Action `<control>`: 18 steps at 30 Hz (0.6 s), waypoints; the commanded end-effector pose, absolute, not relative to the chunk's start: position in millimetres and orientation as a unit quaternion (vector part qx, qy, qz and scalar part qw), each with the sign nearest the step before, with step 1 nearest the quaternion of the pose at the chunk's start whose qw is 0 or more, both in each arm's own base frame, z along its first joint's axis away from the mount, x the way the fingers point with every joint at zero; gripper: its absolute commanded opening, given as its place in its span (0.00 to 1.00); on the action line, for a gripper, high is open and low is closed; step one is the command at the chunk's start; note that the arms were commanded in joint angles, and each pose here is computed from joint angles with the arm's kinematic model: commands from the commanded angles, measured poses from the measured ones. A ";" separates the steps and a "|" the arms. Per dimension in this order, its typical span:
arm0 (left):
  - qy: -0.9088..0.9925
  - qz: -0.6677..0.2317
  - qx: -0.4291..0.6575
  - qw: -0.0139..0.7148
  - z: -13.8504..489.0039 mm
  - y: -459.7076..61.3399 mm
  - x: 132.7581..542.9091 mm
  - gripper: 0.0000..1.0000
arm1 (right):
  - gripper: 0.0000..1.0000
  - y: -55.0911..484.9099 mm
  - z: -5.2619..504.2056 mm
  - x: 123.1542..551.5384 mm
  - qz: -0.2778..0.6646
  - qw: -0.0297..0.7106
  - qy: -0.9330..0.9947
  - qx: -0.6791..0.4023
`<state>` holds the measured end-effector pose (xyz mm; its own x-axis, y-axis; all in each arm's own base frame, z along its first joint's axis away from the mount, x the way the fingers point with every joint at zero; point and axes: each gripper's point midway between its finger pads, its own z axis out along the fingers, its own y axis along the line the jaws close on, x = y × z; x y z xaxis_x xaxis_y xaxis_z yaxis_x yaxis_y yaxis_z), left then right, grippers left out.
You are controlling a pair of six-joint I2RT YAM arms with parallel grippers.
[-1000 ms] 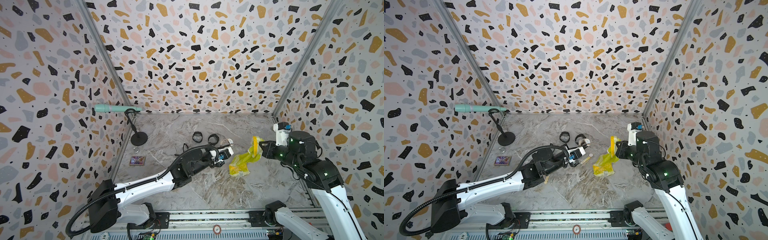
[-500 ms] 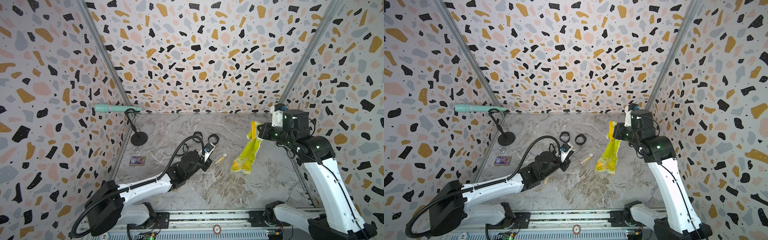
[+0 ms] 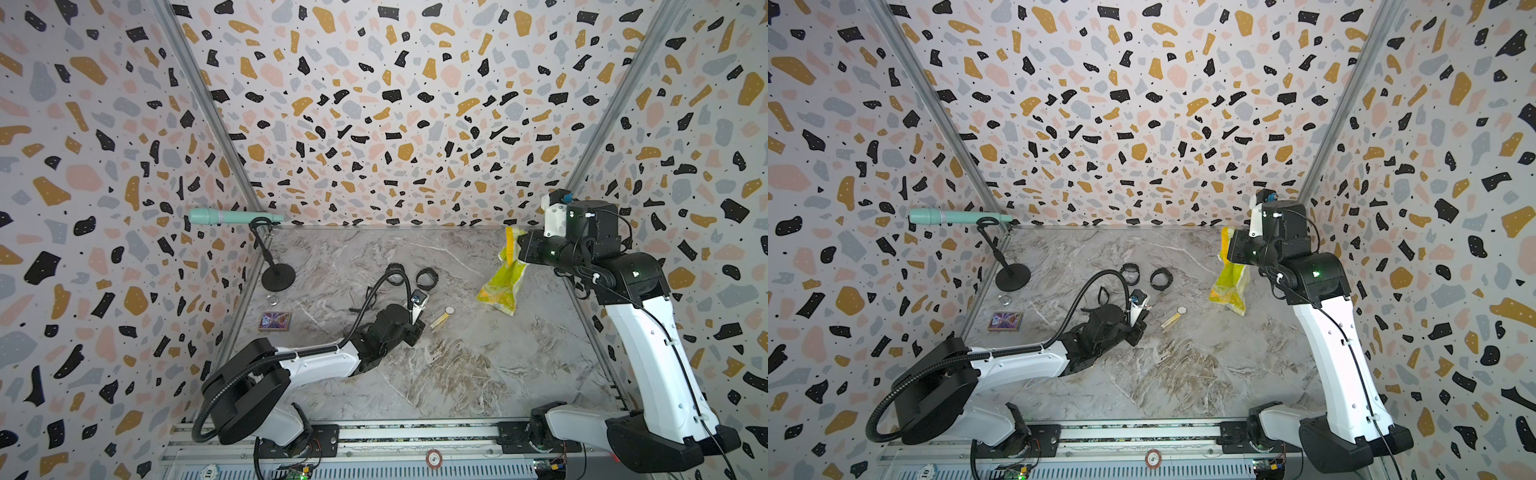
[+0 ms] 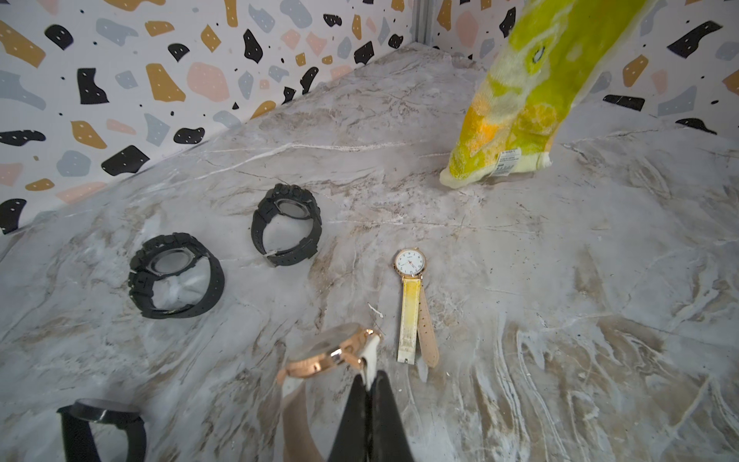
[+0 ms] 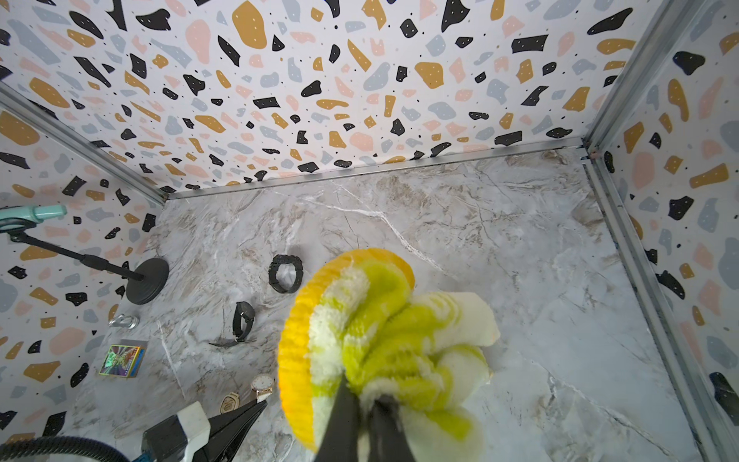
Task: Wipe the watch dial
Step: Place the watch at the center of the board.
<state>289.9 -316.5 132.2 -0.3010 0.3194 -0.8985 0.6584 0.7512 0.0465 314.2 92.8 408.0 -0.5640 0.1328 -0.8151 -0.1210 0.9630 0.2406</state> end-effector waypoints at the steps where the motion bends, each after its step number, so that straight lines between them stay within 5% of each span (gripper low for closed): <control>1: 0.786 -0.173 0.291 0.518 138.1 -322.7 304.5 0.00 | 0.00 86.4 418.3 308.8 0.124 0.482 0.867 -0.001; 9: 0.819 -0.149 0.291 0.472 95.6 -328.2 321.7 0.00 | 0.00 81.0 406.3 303.3 0.114 0.470 0.875 -0.001; 18: 0.847 -0.124 0.280 0.434 63.0 -330.3 344.2 0.15 | 0.00 72.9 392.7 293.9 0.112 0.460 0.881 0.009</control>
